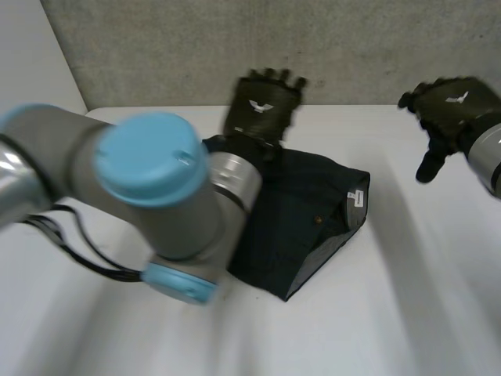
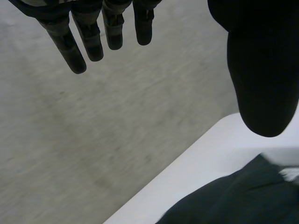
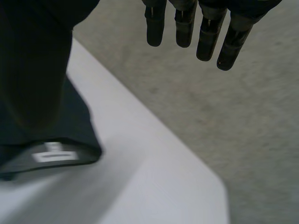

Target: Fold the shorts.

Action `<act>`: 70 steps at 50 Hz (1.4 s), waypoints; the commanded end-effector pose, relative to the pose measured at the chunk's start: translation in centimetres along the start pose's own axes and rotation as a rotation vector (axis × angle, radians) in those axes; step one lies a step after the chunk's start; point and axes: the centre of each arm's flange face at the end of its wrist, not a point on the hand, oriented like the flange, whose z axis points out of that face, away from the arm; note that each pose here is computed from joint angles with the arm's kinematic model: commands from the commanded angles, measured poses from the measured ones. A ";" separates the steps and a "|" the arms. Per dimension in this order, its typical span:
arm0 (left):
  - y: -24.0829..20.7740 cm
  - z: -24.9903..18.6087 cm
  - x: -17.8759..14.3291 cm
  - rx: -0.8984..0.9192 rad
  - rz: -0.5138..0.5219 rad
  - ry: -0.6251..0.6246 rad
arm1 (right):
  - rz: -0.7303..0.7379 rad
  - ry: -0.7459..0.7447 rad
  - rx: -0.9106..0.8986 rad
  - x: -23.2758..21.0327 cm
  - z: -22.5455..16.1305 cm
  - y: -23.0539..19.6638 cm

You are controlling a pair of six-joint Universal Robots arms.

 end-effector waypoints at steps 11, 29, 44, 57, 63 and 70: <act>9.4 -3.0 -16.4 -0.531 -0.012 -0.230 | 0.363 -0.547 -0.177 -15.8 -4.7 5.8; 18.3 -2.5 -19.6 -0.622 -0.067 -0.228 | 0.268 -0.380 -0.193 -21.9 -2.1 10.2; 19.6 -0.9 -19.2 -0.586 0.037 -0.194 | 0.301 -0.343 -0.071 -21.8 -0.2 9.1; 18.5 1.0 -17.2 -0.463 0.094 -0.171 | 0.211 -0.258 0.083 -16.0 0.1 4.3; 18.0 1.0 -15.8 -0.459 0.094 -0.140 | 0.123 -0.260 0.072 -14.6 0.5 4.2; 16.0 1.1 -16.2 -0.424 0.111 -0.154 | 0.122 -0.191 0.144 -11.1 0.6 1.2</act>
